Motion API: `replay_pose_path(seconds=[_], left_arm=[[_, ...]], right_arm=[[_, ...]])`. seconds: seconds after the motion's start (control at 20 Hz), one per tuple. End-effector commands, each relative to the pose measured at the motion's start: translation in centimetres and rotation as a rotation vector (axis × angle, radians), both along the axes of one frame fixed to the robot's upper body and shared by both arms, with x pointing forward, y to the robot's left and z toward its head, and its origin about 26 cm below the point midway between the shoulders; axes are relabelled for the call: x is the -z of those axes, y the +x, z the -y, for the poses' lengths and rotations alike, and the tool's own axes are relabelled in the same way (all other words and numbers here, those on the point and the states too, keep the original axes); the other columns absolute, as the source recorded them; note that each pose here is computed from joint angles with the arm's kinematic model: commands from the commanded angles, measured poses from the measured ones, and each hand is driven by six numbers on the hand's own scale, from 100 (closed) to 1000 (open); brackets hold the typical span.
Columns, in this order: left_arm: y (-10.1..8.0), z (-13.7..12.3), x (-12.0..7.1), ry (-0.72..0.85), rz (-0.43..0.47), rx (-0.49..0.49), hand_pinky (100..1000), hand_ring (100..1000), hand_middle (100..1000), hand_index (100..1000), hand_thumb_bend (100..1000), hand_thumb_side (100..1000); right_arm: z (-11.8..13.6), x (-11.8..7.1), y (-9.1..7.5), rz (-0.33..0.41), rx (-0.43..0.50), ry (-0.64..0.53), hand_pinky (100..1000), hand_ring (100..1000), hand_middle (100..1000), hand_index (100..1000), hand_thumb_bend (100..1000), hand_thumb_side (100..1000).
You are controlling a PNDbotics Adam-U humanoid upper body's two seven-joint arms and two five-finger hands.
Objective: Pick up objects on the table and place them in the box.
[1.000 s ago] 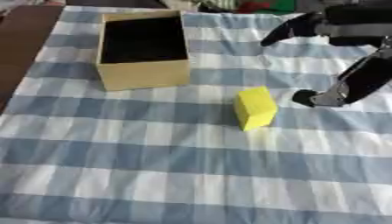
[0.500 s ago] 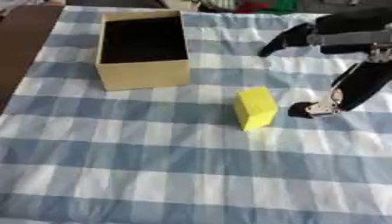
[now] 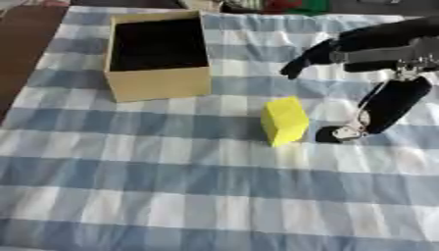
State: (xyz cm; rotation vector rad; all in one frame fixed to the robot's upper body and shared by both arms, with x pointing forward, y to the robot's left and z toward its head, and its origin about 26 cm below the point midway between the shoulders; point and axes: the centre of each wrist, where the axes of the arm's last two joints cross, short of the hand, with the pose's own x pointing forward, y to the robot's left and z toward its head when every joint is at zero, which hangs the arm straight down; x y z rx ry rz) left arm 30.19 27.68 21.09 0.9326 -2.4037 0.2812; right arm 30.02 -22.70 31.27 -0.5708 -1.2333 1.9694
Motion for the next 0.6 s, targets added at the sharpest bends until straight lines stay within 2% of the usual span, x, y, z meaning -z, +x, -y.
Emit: replay_pose_path(seconds=[0.05,0.6], left_arm=[[-0.2,0.0,-0.8,0.017,0.021,0.007,953,696,518,721,100,236],[-0.2,0.0,-0.7,0.012,0.017,0.008,953,696,517,720,100,234]], right_arm=[[-0.4,-0.3,0.3,0.019,0.024,-0.033,986,1000,899,1000,470,372],[-1.2,1.4,3.8,-0.001,0.071,-0.044,1000,1000,937,1000,528,232]])
